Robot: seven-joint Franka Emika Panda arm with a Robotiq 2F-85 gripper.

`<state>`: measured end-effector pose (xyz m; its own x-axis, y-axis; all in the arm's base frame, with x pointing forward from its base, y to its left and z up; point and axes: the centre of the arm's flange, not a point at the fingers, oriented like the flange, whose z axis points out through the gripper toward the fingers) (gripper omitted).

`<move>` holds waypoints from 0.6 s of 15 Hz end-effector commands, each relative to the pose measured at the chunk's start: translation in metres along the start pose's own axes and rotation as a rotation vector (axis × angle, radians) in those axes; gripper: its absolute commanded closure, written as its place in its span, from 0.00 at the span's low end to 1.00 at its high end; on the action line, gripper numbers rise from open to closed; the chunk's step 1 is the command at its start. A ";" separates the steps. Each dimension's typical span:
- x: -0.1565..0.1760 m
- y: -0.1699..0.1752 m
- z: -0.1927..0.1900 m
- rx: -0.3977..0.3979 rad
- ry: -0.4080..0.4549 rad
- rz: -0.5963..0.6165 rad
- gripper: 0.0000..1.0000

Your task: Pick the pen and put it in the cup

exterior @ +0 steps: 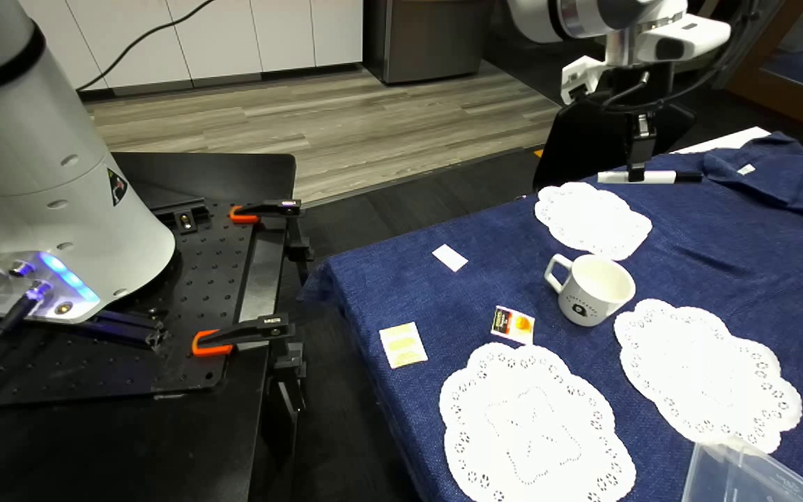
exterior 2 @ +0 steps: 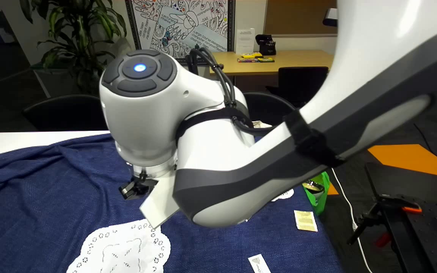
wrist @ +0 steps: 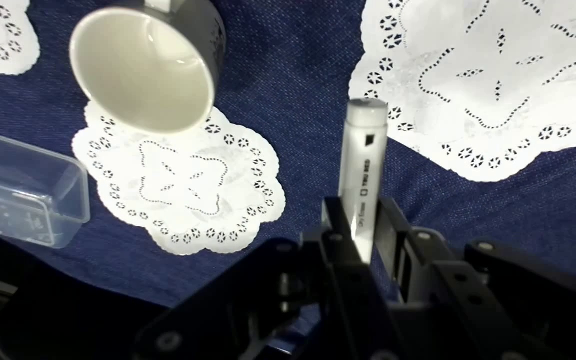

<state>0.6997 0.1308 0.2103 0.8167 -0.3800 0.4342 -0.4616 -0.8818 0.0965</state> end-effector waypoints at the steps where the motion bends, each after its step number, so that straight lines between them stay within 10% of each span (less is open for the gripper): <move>1: -0.045 0.058 -0.042 -0.035 0.024 0.062 0.95; 9: -0.039 0.056 -0.022 -0.032 -0.016 0.029 0.80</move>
<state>0.6342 0.1029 0.2186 0.8079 -0.4102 0.4232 -0.4960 -0.8611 0.1122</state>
